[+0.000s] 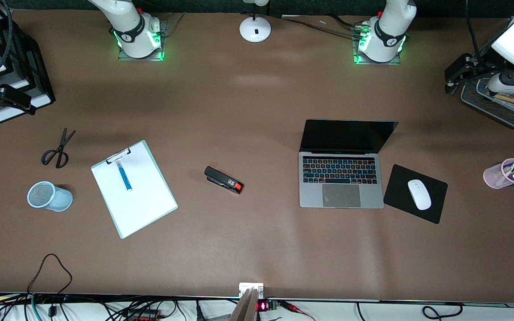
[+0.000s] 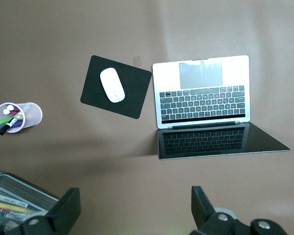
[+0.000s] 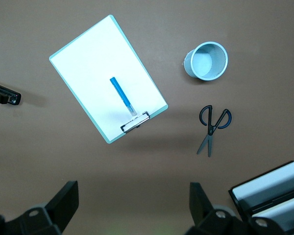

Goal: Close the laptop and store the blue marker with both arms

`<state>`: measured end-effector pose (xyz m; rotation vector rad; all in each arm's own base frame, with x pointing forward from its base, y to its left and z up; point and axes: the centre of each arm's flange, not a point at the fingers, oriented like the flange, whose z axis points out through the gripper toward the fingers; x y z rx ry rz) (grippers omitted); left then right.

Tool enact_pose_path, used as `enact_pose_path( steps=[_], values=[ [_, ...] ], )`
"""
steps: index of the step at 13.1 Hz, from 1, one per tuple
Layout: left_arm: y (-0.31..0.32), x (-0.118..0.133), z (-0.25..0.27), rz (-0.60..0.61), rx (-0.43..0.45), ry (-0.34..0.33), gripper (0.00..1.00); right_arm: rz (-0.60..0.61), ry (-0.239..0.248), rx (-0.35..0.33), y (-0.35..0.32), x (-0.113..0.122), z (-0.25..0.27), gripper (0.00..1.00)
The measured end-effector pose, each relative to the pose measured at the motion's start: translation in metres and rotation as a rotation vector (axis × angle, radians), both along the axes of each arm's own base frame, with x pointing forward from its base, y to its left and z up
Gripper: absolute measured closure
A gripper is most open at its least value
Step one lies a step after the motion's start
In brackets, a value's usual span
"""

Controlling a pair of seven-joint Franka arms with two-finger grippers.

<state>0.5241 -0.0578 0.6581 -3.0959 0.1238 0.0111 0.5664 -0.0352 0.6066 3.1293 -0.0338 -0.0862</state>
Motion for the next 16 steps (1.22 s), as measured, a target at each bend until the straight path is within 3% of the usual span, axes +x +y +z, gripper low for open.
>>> enact_pose_path(
  steps=[7, 12, 16],
  values=[
    [0.000, 0.003, -0.002, 0.001, -0.004, -0.009, 0.00, 0.001, 0.000, 0.001, 0.001, 0.000, 0.000, 0.00],
    [-0.009, 0.002, -0.029, -0.007, -0.053, 0.053, 0.00, 0.009, -0.030, -0.004, 0.006, 0.018, -0.018, 0.00],
    [-0.025, 0.000, -0.066, -0.034, -0.045, 0.098, 0.00, 0.030, 0.027, -0.009, 0.020, 0.042, -0.069, 0.00]
  ],
)
